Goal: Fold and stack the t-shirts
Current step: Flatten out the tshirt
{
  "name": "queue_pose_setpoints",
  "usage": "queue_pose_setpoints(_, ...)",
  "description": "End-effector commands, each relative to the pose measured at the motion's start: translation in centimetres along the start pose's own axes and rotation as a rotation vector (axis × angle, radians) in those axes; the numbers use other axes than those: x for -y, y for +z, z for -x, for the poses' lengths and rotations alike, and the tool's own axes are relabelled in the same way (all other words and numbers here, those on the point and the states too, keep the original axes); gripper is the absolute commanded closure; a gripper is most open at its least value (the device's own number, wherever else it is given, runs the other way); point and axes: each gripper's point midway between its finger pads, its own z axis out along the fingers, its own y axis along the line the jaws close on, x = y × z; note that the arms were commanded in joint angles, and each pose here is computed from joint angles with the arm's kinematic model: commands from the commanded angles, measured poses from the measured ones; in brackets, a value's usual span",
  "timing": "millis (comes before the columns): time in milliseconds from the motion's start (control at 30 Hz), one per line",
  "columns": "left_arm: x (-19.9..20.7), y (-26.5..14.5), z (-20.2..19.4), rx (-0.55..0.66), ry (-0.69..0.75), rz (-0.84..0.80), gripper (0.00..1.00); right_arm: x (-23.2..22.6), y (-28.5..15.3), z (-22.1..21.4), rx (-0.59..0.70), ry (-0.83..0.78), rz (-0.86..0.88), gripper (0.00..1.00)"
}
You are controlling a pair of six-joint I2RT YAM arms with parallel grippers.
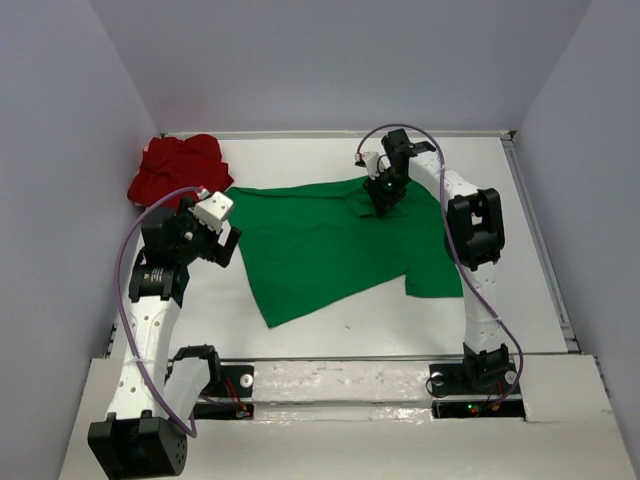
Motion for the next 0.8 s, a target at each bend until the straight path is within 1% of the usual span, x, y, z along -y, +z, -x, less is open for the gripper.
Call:
queue_pose_setpoints(0,-0.1,0.1,0.2,0.021,0.005,0.003,0.01,0.4,0.1,0.7,0.016,-0.022,-0.021,0.59)
queue_pose_setpoints(167,-0.1,0.1,0.1,0.018,0.004,0.001,0.01,0.8,0.7,0.8,0.013,-0.020,-0.029,0.59)
queue_pose_setpoints(300,0.0,0.1,0.1,0.017,0.005,0.001,0.01,1.1,1.5,0.5,0.000,-0.019,-0.032,0.56)
queue_pose_setpoints(467,-0.1,0.2,0.1,0.017,0.002,-0.001,0.01,1.3,1.8,0.4,-0.008,-0.020,-0.035,0.58)
queue_pose_setpoints(600,-0.1,0.2,0.1,0.016,0.004,-0.003,0.01,1.4,2.1,0.2,-0.015,-0.019,-0.038,0.73)
queue_pose_setpoints(633,0.0,0.2,0.1,0.017,0.003,-0.005,0.01,1.5,2.1,0.2,-0.016,-0.019,-0.041,0.81)
queue_pose_setpoints(733,0.0,0.2,0.1,0.018,0.004,-0.006,0.01,1.6,1.9,0.2,-0.017,-0.019,-0.047,0.95)
queue_pose_setpoints(767,0.0,0.2,0.2,0.020,0.004,-0.007,0.01,1.6,2.0,0.1,-0.020,-0.019,-0.049,0.98)
